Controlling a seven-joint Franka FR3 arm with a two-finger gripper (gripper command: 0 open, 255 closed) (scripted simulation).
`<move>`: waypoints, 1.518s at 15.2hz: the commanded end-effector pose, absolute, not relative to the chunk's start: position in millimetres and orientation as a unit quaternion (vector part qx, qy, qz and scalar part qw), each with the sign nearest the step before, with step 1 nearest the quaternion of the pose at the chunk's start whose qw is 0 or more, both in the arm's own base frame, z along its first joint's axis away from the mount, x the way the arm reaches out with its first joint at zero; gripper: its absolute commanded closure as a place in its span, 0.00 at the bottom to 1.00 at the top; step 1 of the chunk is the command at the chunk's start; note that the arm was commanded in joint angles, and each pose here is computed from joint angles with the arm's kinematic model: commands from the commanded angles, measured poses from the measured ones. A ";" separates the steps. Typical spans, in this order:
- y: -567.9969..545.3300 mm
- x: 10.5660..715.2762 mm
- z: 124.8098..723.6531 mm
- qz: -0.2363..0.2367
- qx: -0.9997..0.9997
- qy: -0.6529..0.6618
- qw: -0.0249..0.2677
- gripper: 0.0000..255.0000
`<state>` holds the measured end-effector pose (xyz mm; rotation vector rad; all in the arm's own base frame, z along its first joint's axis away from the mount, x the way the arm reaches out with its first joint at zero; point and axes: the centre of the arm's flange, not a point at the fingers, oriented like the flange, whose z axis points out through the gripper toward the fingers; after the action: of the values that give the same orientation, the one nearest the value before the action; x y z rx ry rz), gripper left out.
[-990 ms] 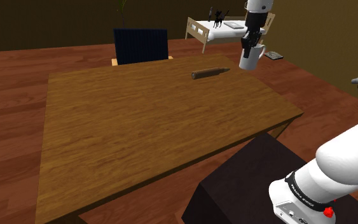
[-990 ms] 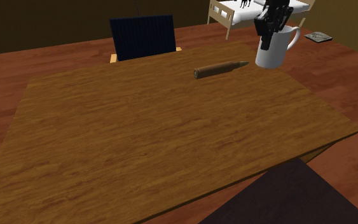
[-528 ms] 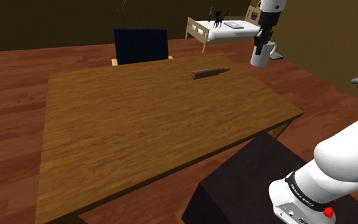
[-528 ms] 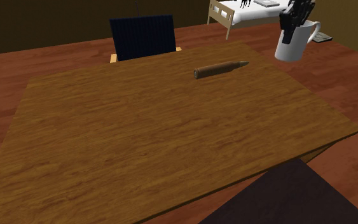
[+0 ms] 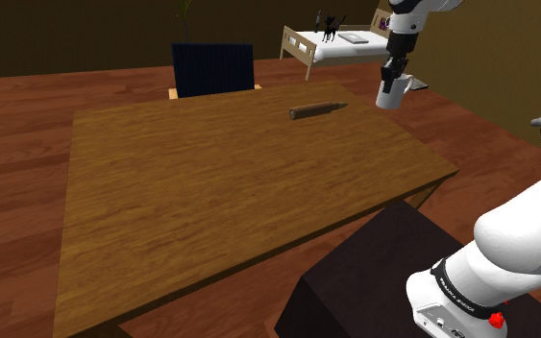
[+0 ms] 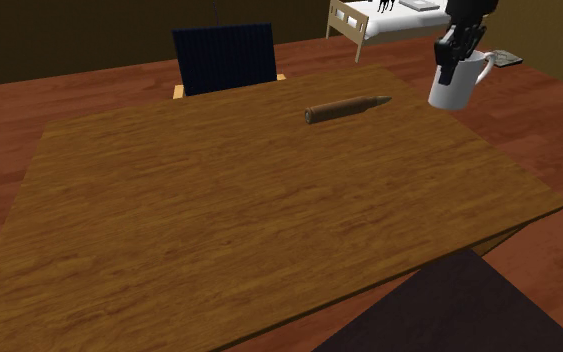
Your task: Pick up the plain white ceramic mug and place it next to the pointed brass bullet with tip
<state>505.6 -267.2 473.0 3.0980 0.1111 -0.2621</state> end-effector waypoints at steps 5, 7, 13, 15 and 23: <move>-267.0 505.1 441.5 -0.084 0.996 0.036 0.015 1.00; -267.0 505.1 430.9 -0.084 0.996 0.036 0.015 1.00; -267.0 505.1 399.2 -0.084 0.996 0.036 0.015 1.00; -267.0 505.1 388.7 -0.084 0.996 0.036 0.015 1.00; -267.0 505.1 345.1 -0.084 0.996 0.036 0.015 1.00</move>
<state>505.0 -267.5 352.2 3.0980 0.1110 -0.2618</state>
